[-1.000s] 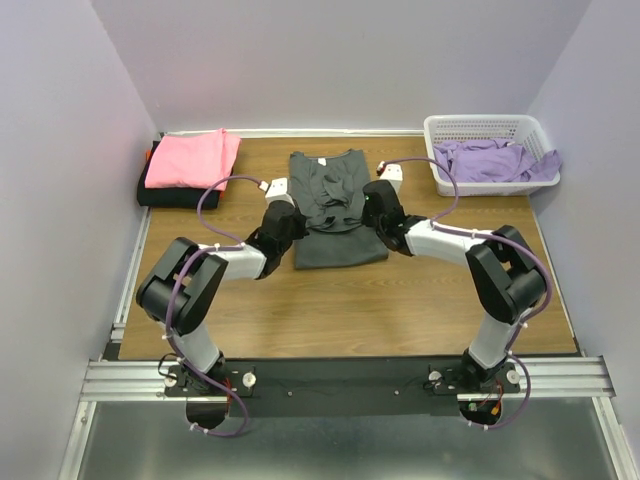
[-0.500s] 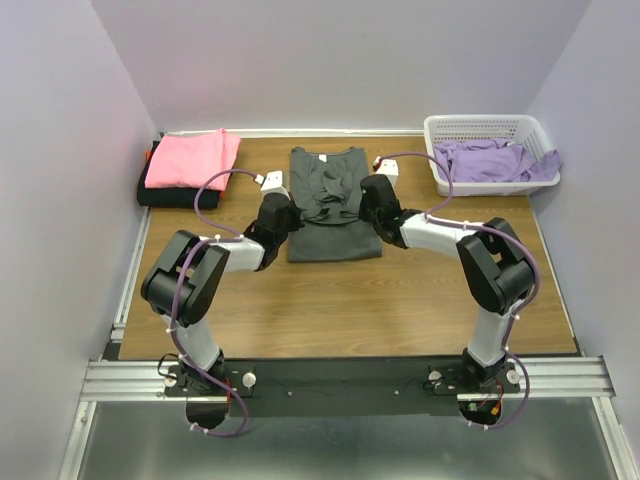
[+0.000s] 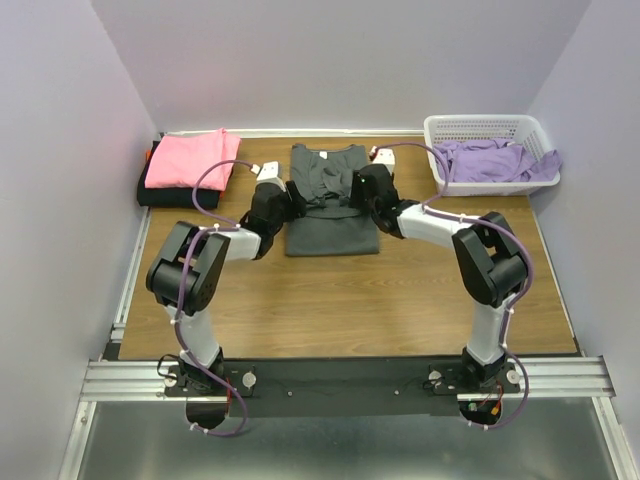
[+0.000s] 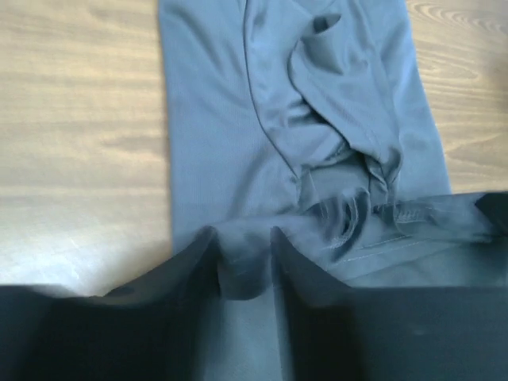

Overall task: Fold and stack the t-shirts
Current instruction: Fold the tshirt

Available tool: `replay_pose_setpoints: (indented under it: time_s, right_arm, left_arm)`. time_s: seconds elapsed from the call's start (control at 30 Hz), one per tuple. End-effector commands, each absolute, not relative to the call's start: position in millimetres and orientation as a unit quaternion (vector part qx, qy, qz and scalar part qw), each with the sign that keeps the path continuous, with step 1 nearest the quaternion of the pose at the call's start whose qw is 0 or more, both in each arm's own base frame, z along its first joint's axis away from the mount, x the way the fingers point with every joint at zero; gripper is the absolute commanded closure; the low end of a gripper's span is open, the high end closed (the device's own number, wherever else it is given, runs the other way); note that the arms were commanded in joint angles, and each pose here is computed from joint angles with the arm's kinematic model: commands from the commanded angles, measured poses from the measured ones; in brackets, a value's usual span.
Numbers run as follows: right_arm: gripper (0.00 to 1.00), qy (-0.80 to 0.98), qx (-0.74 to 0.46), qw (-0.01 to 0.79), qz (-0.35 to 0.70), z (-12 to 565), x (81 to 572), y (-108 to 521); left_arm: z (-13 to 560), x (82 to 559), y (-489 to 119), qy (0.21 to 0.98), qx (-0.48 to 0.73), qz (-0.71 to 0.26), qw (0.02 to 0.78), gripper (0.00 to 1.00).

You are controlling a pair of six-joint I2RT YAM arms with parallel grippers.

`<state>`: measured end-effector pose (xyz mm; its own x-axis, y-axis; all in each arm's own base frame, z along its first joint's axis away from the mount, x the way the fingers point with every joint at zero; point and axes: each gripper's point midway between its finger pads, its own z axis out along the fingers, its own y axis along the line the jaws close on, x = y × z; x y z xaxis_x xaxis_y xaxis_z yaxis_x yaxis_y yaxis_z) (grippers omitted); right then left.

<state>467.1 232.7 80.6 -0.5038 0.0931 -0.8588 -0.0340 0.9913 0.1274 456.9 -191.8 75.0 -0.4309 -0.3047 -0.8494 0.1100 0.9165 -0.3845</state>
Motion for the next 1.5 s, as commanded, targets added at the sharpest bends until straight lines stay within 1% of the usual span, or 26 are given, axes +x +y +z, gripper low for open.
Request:
replay_pose_setpoints:
  time_s: [0.0,0.03,0.07,0.1,0.23,0.37,0.4,0.53,0.63,0.73,0.8,1.03,1.17,1.4,1.47]
  right_arm:
    - [0.29,0.851,0.0,0.52,0.068,114,481,238]
    - [0.19,0.85,-0.002,0.523,0.067,121,481,238]
    - [0.17,0.843,-0.003,0.532,0.074,137,479,238]
    - [0.16,0.843,-0.006,0.532,0.078,139,475,237]
    - [0.16,0.841,-0.039,0.526,0.119,150,460,247]
    - [0.16,0.858,-0.073,0.474,0.185,124,430,271]
    - [0.17,0.86,-0.091,0.456,0.208,118,419,284]
    - [0.17,0.866,-0.122,0.422,0.238,100,398,309]
    - [0.19,0.874,-0.126,0.4,0.245,83,392,316]
    - [0.19,0.88,-0.128,0.388,0.242,71,391,319]
    - [0.2,0.883,-0.126,0.384,0.239,63,393,321]
    - [0.2,0.894,-0.126,0.366,0.227,38,400,325]
    - [0.2,0.895,-0.127,0.369,0.216,31,410,328]
    - [0.2,0.902,-0.1,0.392,0.151,26,431,311]
    - [0.2,0.901,-0.097,0.396,0.147,29,433,310]
  left_arm:
    - [111,473,-191,0.795,-0.042,-0.22,0.564,0.3]
    - [124,472,-190,0.787,-0.04,-0.221,0.574,0.25]
    - [130,472,-187,0.785,-0.041,-0.217,0.578,0.18]
    - [142,469,-186,0.778,-0.039,-0.219,0.587,0.18]
    - [145,452,-187,0.777,-0.027,-0.222,0.588,0.16]
    - [137,427,-198,0.776,-0.015,-0.248,0.58,0.17]
    - [128,413,-205,0.78,-0.011,-0.259,0.57,0.18]
    - [124,393,-219,0.77,-0.006,-0.29,0.569,0.19]
    - [122,386,-234,0.761,-0.003,-0.311,0.569,0.19]
    - [109,379,-249,0.765,0.006,-0.322,0.557,0.19]
    - [106,375,-260,0.756,0.013,-0.348,0.555,0.19]
    - [76,371,-266,0.764,0.01,-0.363,0.534,0.19]
    - [65,370,-266,0.77,0.003,-0.364,0.524,0.2]
    - [44,362,-257,0.787,-0.014,-0.349,0.508,0.2]
    - [35,360,-255,0.794,-0.019,-0.345,0.5,0.2]
